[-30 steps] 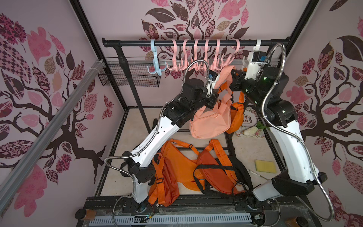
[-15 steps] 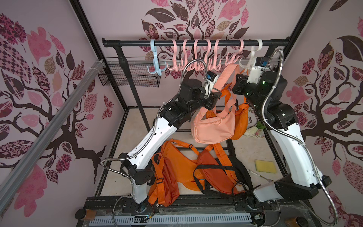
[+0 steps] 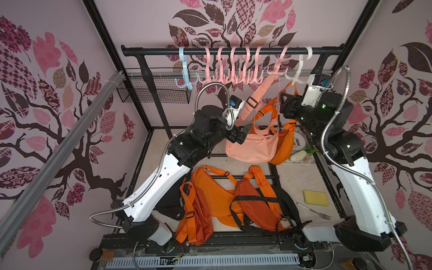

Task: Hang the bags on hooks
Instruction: Hang the bag on the hook, then pick up the bag from the bag.

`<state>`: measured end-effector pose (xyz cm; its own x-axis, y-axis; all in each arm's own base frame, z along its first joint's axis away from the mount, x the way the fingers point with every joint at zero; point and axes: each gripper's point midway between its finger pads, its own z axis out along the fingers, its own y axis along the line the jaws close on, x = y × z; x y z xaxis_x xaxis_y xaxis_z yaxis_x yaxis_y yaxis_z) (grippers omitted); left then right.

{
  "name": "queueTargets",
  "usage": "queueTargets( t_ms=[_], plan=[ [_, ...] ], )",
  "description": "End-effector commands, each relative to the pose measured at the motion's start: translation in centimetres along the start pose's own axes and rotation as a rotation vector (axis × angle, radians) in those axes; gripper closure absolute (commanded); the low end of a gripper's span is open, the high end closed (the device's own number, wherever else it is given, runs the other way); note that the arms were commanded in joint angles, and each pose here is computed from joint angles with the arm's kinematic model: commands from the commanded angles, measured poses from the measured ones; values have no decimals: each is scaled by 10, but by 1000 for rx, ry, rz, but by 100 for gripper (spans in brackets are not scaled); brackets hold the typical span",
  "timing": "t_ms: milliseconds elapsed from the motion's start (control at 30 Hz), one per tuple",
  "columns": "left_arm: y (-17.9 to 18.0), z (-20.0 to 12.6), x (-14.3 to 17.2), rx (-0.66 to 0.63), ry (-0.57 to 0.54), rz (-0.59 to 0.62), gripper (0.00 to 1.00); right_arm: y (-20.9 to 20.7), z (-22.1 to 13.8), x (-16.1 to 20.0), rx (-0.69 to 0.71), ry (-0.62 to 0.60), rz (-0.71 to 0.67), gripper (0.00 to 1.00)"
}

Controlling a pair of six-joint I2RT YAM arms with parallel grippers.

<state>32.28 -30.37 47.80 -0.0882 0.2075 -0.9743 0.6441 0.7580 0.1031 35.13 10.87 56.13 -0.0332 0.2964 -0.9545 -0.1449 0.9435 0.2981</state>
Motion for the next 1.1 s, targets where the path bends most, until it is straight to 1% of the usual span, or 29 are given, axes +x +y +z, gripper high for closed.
queueTargets(
  t_ms=[0,133,233,267,367,433,500,567,633,700,733,800,967,1067],
  plan=[
    [11,-17,14,-61,0,-1,2,3,-34,-30,-54,-77,45,28],
    [31,-51,41,-171,-5,-25,2,10,-59,-36,-125,-89,57,15],
    [43,-73,68,-237,2,-36,2,17,-72,-25,-195,-40,50,3],
    [45,-79,77,-252,14,-42,2,20,-75,-17,-219,-16,53,0],
    [55,-94,112,-314,60,-72,2,26,-83,13,-293,62,63,0],
    [59,-104,135,-347,76,-77,2,30,-86,44,-349,136,73,0],
    [67,-114,152,-401,73,-95,2,26,-85,83,-348,214,64,0],
    [78,-126,165,-473,38,-114,2,21,-84,121,-336,278,47,0],
    [88,-139,174,-541,-18,-127,2,20,-85,167,-320,366,28,0],
    [93,-148,178,-580,-81,-153,2,24,-89,206,-312,438,-5,0],
    [94,-152,180,-587,-107,-166,2,25,-93,226,-299,473,-23,1],
    [96,-154,185,-600,-118,-186,2,27,-101,258,-287,531,-47,2],
    [97,-152,197,-613,-101,-177,2,26,-129,336,-279,701,-48,6],
    [95,-151,200,-603,-95,-153,2,31,-146,377,-313,803,-38,10]
  ],
)
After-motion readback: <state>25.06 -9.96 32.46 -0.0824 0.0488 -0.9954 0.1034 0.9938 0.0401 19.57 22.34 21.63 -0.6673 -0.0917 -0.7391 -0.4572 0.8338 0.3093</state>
